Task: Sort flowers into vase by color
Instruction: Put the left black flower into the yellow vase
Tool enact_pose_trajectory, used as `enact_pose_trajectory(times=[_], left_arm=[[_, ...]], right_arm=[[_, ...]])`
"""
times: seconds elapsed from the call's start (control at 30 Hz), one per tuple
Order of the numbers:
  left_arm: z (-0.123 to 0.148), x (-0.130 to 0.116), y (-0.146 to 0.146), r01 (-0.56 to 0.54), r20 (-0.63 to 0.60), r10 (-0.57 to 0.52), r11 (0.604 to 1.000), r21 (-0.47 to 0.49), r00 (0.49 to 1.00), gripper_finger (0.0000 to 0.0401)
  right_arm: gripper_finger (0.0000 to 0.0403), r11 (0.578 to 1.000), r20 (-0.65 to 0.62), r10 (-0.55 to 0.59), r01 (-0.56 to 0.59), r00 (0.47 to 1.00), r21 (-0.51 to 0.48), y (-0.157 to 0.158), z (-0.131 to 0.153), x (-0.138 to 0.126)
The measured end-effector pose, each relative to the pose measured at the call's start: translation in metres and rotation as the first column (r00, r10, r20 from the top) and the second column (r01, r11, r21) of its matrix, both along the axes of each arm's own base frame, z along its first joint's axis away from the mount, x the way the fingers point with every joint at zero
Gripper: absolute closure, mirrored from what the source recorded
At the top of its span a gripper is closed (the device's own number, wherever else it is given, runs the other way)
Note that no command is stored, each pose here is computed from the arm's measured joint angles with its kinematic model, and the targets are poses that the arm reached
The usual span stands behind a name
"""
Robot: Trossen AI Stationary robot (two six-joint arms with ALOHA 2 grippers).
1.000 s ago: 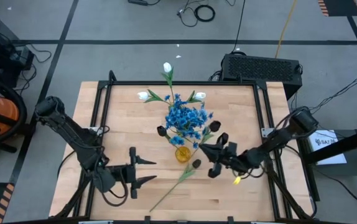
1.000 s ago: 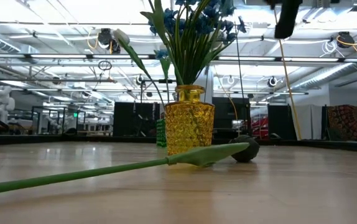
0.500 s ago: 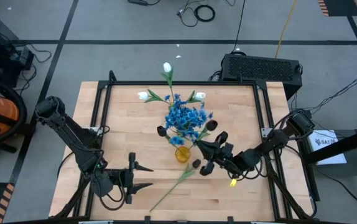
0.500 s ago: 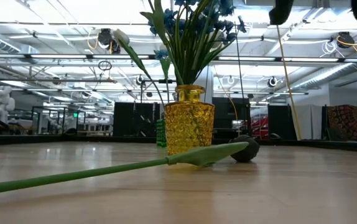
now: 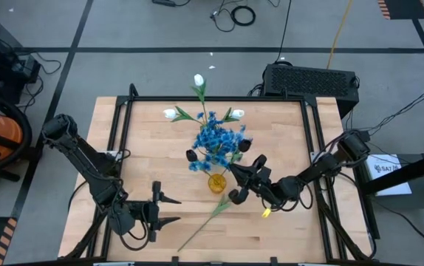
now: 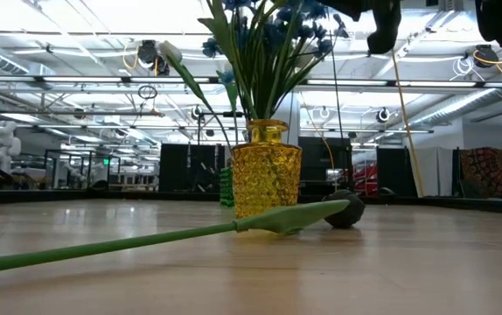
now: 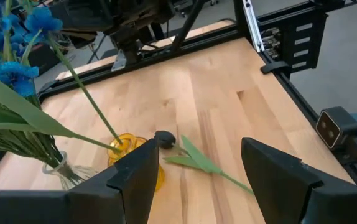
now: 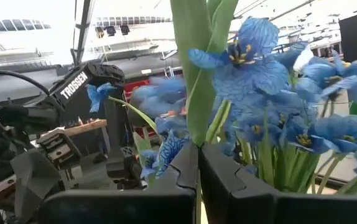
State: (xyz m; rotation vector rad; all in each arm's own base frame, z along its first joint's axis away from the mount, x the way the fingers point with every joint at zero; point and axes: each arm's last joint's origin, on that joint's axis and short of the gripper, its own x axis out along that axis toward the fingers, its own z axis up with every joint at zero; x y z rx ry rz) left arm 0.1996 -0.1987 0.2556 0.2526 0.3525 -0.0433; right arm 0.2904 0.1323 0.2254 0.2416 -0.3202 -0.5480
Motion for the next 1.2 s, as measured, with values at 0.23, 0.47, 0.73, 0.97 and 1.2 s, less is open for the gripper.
enact_pose_trajectory(times=[0.23, 0.47, 0.73, 0.97, 1.2], left_arm=[[0.000, 0.001, 0.001, -0.005, 0.000, 0.005, 1.000, 0.001, 1.000, 0.0166], [-0.001, 0.001, 0.001, -0.006, -0.006, 0.006, 1.000, 0.007, 1.000, 0.0166], [-0.002, 0.001, 0.002, -0.006, -0.013, 0.006, 1.000, 0.015, 1.000, 0.0166], [-0.010, 0.004, -0.002, -0.006, -0.032, 0.007, 0.999, 0.037, 0.999, 0.0166], [-0.029, 0.018, -0.002, -0.048, -0.071, 0.052, 0.997, 0.062, 0.996, 0.0166]], right_arm=[[0.0403, 1.000, -0.024, -0.001, 0.001, 1.000, -0.004, 0.000, -0.004, 0.002], [0.0371, 0.999, -0.054, -0.028, 0.030, 0.998, 0.022, 0.000, -0.009, 0.003], [0.0316, 0.998, -0.071, -0.046, 0.048, 0.996, 0.030, 0.005, -0.010, 0.000], [0.0265, 0.994, -0.096, -0.092, 0.096, 0.991, 0.043, 0.014, -0.008, -0.008], [0.0200, 0.981, -0.173, -0.187, 0.193, 0.967, 0.020, 0.026, 0.015, -0.033]])
